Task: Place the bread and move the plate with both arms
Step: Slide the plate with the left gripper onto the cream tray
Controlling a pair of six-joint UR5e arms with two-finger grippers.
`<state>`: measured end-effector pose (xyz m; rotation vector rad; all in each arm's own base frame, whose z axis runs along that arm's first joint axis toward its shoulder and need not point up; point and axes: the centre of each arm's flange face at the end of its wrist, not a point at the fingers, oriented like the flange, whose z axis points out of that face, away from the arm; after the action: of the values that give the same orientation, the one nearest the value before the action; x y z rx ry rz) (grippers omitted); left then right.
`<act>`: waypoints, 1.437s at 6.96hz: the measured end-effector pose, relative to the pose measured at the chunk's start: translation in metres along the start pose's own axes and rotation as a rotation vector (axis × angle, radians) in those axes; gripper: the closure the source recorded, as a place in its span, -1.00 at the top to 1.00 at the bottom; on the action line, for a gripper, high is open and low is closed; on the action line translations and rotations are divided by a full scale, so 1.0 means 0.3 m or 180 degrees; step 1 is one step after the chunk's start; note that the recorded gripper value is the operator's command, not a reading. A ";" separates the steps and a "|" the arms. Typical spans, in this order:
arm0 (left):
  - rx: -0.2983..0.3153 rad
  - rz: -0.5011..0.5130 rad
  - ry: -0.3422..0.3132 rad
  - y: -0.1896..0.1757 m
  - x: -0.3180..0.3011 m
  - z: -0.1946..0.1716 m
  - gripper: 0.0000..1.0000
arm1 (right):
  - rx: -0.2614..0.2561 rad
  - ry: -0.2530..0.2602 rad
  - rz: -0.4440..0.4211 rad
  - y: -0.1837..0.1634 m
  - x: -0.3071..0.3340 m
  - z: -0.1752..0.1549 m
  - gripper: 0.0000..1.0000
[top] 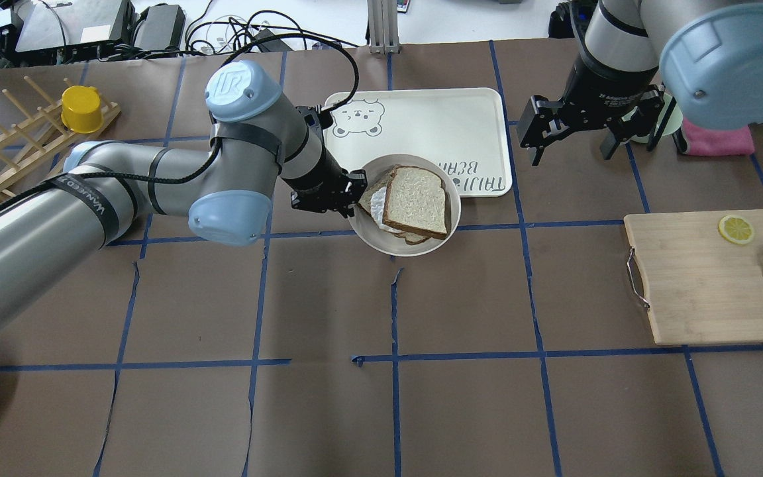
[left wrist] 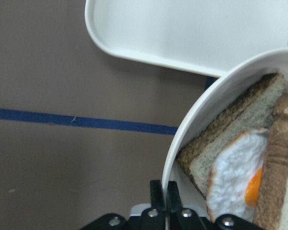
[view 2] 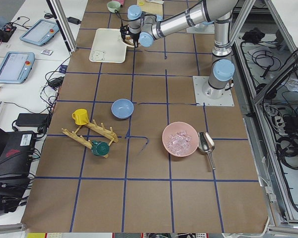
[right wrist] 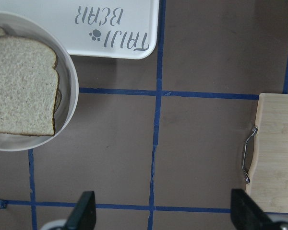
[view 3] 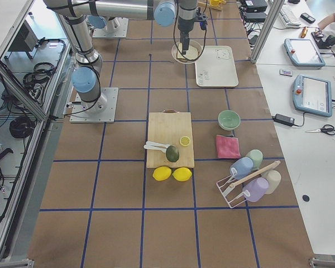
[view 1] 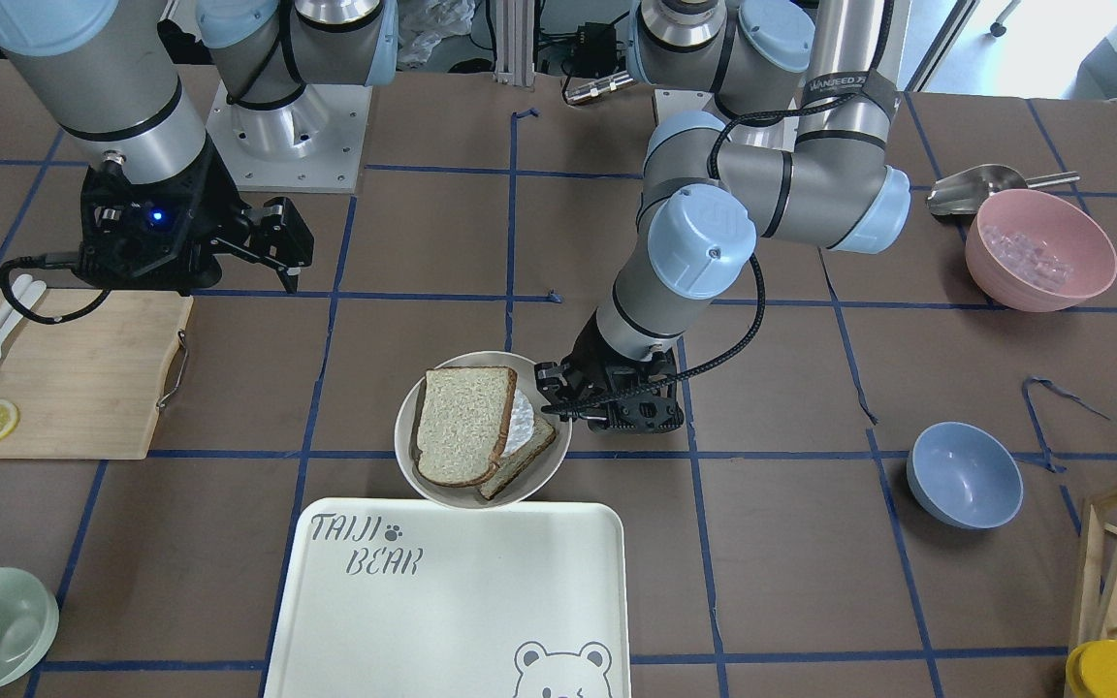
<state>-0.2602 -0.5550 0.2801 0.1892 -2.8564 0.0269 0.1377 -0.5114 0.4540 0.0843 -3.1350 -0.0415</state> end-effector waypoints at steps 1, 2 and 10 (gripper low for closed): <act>0.0042 0.0037 0.0035 -0.099 0.035 -0.036 -1.00 | -0.0001 0.0004 0.0000 0.000 0.000 0.001 1.00; 0.0070 0.0067 0.0052 -0.201 0.063 -0.030 -1.00 | -0.0002 0.0005 0.0000 -0.001 0.001 0.001 1.00; -0.0063 0.0040 0.0010 -0.446 0.048 0.290 0.98 | 0.0002 -0.0038 0.0000 -0.001 -0.004 0.001 1.00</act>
<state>-0.2801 -0.6925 0.2007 0.1669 -2.8535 0.0016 0.1389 -0.5117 0.4538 0.0844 -3.1469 -0.0411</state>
